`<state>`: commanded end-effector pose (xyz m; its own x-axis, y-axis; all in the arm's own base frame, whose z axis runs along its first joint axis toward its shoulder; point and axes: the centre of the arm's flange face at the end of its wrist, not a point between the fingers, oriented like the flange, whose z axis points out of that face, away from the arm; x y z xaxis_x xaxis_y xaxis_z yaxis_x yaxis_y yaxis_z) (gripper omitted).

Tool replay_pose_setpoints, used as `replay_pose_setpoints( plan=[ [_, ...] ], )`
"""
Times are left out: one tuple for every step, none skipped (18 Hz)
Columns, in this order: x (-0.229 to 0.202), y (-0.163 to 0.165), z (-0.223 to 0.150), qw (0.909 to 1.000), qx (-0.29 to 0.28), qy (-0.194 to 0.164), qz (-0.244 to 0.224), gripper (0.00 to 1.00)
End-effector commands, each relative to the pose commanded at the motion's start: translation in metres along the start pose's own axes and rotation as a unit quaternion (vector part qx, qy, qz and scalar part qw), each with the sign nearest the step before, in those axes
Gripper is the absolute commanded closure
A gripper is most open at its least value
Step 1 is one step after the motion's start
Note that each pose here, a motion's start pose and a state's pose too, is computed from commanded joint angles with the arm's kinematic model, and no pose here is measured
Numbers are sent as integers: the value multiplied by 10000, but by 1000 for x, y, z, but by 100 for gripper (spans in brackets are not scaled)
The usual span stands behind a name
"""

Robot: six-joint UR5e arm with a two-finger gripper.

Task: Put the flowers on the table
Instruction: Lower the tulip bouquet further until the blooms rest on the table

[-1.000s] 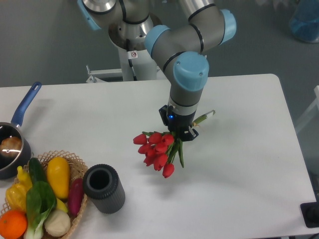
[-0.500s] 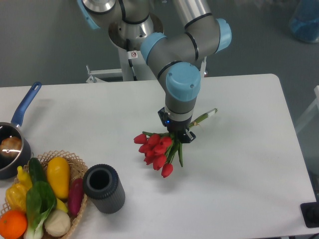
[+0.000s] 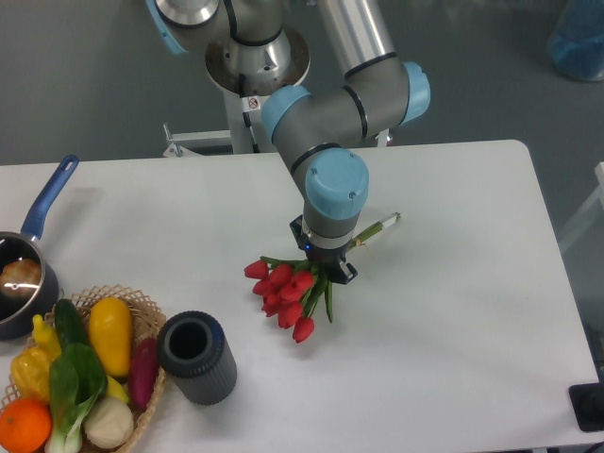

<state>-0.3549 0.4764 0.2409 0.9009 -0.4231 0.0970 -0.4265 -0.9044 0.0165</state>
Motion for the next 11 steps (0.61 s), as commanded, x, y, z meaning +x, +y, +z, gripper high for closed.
replay_pose_setpoints(
  plan=[
    [-1, -1, 4, 10000, -9, 29, 7, 64],
    [0, -2, 6, 10000, -21, 42, 15, 64],
    [1, -3, 8, 10000, -27, 57, 30, 64],
    [1, -3, 8, 10000, -27, 57, 30, 63],
    [1, -3, 8, 10000, -34, 55, 30, 62],
    [1, -3, 10, 10000, -36, 62, 30, 58],
    [0, -3, 11, 10000, -45, 68, 30, 54],
    [1, -4, 11, 10000, -48, 75, 37, 54],
    [1, -4, 11, 10000, -39, 70, 37, 54],
    [1, -4, 11, 10000, -48, 75, 37, 54],
    [1, -4, 11, 10000, -48, 75, 37, 54]
  ],
)
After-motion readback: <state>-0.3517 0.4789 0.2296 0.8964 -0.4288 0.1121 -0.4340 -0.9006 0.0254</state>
